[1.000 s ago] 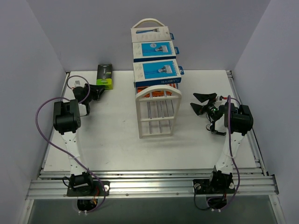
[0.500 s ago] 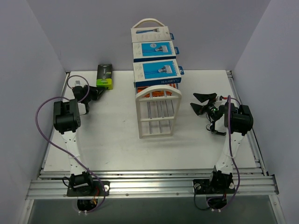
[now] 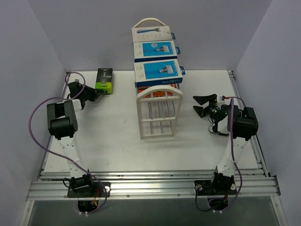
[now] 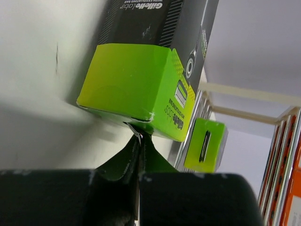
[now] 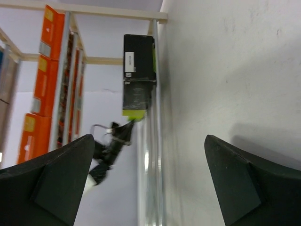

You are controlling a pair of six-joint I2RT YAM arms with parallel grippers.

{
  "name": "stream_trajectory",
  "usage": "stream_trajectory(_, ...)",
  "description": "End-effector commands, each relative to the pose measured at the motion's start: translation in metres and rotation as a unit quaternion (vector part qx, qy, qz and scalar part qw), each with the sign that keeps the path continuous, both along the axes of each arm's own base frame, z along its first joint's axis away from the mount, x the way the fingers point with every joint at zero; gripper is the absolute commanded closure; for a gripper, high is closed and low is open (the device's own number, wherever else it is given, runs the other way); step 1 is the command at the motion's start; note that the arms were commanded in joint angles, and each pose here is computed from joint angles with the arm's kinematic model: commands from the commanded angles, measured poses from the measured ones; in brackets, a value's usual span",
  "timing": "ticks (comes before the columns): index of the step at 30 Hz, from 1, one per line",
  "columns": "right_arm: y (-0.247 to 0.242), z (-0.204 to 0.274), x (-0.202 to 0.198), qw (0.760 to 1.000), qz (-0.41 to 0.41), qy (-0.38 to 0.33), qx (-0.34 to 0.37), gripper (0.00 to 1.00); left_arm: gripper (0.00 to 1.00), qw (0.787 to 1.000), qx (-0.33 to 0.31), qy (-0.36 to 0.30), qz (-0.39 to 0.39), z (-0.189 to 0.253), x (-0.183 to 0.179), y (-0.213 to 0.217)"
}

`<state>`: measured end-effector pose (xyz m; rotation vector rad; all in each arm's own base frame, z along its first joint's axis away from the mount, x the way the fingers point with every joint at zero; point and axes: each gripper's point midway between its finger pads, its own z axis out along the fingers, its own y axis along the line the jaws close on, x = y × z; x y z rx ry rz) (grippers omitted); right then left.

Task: Place and organize the shaving razors onto the shelf
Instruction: Grab a shaving razor with the left arm

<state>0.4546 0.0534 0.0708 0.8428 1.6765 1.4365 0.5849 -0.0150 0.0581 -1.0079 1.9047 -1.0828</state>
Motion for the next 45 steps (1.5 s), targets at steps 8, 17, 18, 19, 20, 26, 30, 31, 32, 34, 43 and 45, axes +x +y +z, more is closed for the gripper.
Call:
stream_trajectory(8, -0.038, -0.017, -0.017, 0.962, -0.046, 0.084, -0.254, 0.0, 0.98, 0.985, 0.082, 0.083, -0.125, 0.049, -0.106, -0.031)
stream_trajectory(17, -0.043, 0.021, -0.055, 0.939, -0.05, 0.104, -0.325, 0.0, 0.98, 0.961, 0.141, 0.109, -0.21, 0.066, -0.185, -0.05)
stream_trajectory(18, -0.042, 0.02, -0.061, 0.937, -0.045, 0.111, -0.328, 0.0, 0.98, 0.959, 0.145, 0.118, -0.214, 0.065, -0.194, -0.051)
stream_trajectory(19, -0.042, 0.023, -0.064, 0.937, -0.045, 0.111, -0.328, 0.0, 0.98, 0.956, 0.161, 0.125, -0.209, 0.064, -0.199, -0.048)
stream_trajectory(20, -0.04, 0.029, -0.066, 0.938, -0.042, 0.104, -0.328, 0.0, 0.98, 0.951, 0.181, 0.121, -0.217, 0.069, -0.207, -0.047)
stream_trajectory(26, -0.03, 0.04, -0.082, 0.94, -0.018, 0.095, -0.328, 0.0, 0.98, 0.926, 0.264, 0.142, -0.23, 0.065, -0.232, -0.036)
stream_trajectory(30, -0.027, 0.043, -0.091, 0.938, -0.006, 0.092, -0.333, 0.0, 0.98, 0.901, 0.325, 0.153, -0.241, 0.063, -0.237, -0.034)
stream_trajectory(31, -0.026, 0.043, -0.093, 0.938, -0.004, 0.092, -0.334, 0.0, 0.98, 0.896, 0.336, 0.148, -0.248, 0.065, -0.237, -0.037)
stream_trajectory(32, -0.026, 0.042, -0.096, 0.937, 0.0, 0.092, -0.336, 0.0, 0.98, 0.891, 0.345, 0.151, -0.254, 0.064, -0.239, -0.04)
stream_trajectory(34, -0.024, 0.04, -0.099, 0.938, 0.004, 0.093, -0.335, 0.0, 0.98, 0.885, 0.353, 0.141, -0.269, 0.066, -0.24, -0.05)
stream_trajectory(43, -0.023, 0.036, -0.109, 0.936, 0.009, 0.088, -0.34, 0.0, 0.98, 0.895, 0.361, 0.048, -0.259, 0.109, -0.242, -0.066)
stream_trajectory(45, -0.022, 0.036, -0.11, 0.937, 0.011, 0.086, -0.339, 0.0, 0.98, 0.895, 0.361, 0.028, -0.26, 0.118, -0.243, -0.071)
